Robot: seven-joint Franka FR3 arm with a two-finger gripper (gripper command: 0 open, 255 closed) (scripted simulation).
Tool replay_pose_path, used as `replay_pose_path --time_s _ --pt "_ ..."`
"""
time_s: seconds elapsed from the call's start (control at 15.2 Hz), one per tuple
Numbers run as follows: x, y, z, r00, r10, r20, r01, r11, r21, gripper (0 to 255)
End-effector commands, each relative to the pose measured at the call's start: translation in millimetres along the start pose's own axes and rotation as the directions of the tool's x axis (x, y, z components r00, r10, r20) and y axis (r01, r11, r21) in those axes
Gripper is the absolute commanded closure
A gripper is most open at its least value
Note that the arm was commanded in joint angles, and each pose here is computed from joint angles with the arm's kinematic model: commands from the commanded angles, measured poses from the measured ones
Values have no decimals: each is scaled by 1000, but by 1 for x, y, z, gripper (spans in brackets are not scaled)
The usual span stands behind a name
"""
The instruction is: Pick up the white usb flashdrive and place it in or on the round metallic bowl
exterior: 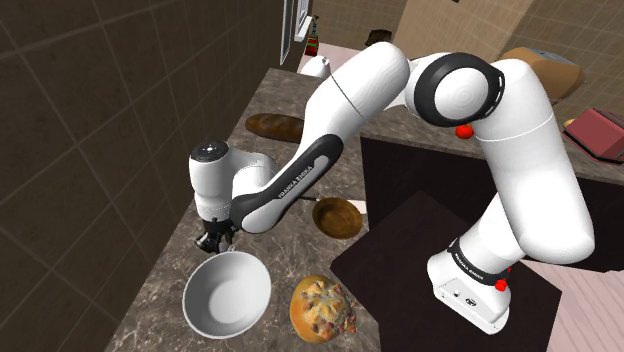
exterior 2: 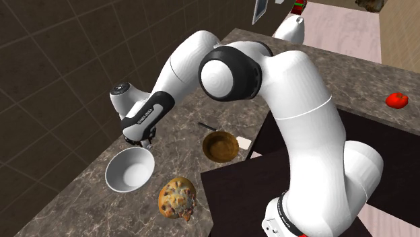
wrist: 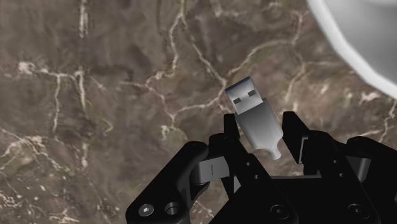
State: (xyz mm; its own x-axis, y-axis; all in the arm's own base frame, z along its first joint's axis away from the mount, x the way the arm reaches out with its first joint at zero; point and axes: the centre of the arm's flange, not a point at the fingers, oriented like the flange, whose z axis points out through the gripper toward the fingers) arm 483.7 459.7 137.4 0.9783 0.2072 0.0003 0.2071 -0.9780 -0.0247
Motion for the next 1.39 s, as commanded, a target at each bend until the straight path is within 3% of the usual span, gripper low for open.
replay_pose_path --time_s 0.0,1.32 --pt "1 0 -10 1000 0 0 0 1000 0 255" --pt "-7 9 -107 1000 0 0 0 1000 0 255"
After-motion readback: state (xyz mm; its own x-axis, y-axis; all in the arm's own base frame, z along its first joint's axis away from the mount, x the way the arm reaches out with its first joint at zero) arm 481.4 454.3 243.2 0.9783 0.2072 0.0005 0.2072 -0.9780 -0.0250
